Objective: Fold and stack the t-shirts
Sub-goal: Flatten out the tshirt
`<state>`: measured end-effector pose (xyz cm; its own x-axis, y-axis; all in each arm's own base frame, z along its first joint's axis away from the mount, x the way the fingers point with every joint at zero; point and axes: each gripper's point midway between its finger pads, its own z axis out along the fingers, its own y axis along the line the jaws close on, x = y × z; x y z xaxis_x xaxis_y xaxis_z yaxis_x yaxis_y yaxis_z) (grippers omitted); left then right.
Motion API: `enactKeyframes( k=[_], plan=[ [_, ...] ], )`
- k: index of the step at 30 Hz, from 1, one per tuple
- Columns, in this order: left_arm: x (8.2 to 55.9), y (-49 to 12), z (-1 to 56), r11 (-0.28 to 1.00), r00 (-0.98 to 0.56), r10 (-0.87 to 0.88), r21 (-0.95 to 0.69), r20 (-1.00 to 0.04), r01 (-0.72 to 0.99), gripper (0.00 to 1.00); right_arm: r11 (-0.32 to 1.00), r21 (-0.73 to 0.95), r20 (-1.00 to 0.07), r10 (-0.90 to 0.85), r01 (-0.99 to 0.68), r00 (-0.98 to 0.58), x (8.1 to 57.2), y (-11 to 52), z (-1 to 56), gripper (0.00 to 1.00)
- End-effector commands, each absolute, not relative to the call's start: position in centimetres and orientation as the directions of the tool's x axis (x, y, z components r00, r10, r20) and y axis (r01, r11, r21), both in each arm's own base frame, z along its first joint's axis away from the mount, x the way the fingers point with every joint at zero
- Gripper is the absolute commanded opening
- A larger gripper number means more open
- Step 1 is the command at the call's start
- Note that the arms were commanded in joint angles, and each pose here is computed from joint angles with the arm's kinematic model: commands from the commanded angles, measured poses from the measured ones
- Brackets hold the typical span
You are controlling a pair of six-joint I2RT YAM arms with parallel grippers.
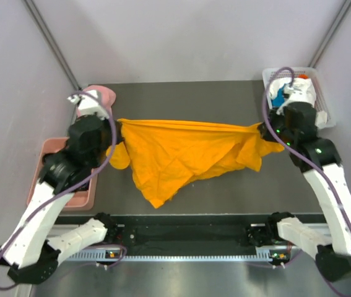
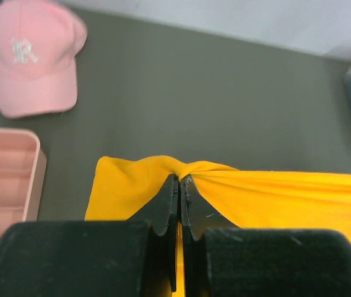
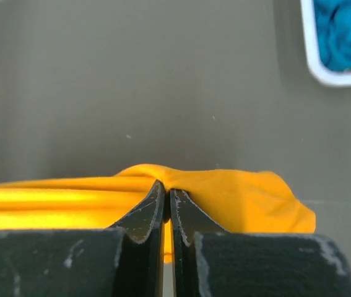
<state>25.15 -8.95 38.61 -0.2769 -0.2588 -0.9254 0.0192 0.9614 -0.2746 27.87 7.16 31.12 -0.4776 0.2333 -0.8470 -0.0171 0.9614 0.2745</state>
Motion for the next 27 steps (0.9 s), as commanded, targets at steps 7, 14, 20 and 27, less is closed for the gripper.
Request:
enactKeyframes(
  k=[7, 14, 20, 27],
  plan=[
    [34.6, -9.1, 21.7, 0.925, -0.381, -0.247, -0.100, -0.891, -0.366, 0.00, 0.979, 0.138, -0.743, 0.203, 0.151, -0.638, 34.8, 5.9, 18.4, 0.00],
    [37.7, -8.9, 19.8, 0.891, -0.362, -0.189, -0.005, -0.913, -0.454, 0.00, 0.978, 0.119, -0.720, 0.205, 0.173, -0.663, 36.8, 6.1, 15.3, 0.00],
    [40.6, -9.3, 20.0, 0.882, -0.294, -0.129, 0.026, -0.947, -0.470, 0.00, 0.968, 0.122, -0.725, 0.238, 0.220, -0.647, 39.3, 6.1, 14.3, 0.00],
    [44.4, -10.4, 18.8, 0.858, -0.308, -0.046, 0.121, -0.950, -0.500, 0.00, 0.966, 0.126, -0.696, 0.248, 0.225, -0.674, 42.2, 7.1, 12.8, 0.00]
  ],
)
